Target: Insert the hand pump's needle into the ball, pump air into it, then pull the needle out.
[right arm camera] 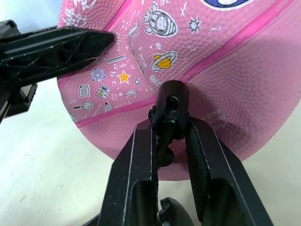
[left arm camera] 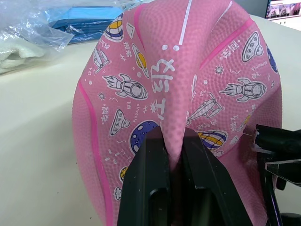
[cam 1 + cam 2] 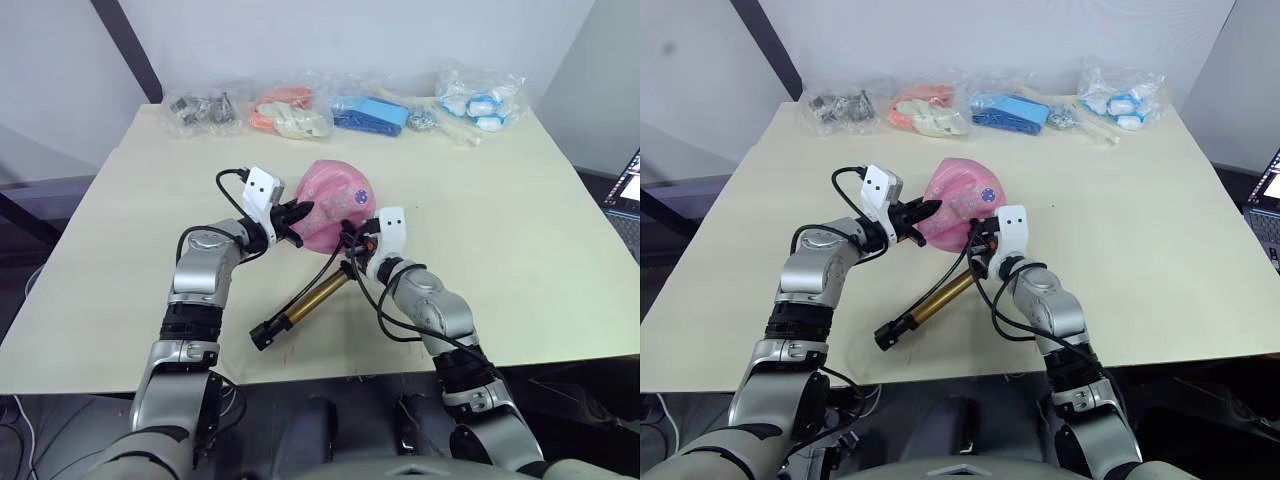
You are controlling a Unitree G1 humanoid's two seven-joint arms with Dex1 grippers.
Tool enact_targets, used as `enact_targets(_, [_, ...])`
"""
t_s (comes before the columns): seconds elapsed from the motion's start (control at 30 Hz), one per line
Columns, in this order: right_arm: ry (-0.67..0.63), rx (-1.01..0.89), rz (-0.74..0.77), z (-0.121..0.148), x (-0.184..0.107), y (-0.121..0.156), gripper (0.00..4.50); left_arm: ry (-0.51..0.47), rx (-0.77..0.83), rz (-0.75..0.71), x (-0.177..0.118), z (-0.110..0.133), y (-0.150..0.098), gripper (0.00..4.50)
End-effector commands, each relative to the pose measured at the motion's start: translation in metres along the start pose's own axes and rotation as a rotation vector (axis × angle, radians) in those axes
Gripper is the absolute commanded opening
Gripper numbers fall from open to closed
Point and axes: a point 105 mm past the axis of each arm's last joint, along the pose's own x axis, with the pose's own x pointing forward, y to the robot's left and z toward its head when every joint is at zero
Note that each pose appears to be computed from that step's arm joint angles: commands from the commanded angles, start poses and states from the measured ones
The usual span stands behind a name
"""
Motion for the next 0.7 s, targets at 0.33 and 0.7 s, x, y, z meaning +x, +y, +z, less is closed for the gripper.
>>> enact_targets(0.33, [-0.13, 0.069, -0.005, 0.039, 0.001, 0.002, 0.35, 0.13, -0.059, -0.043, 0.004, -0.04, -0.013, 0.0])
enact_targets(0.7, [-0.053, -0.164, 0.007, 0.05, 0.008, 0.004, 0.35, 0.138, -0.038, -0.058, 0.003, -0.04, -0.015, 0.0])
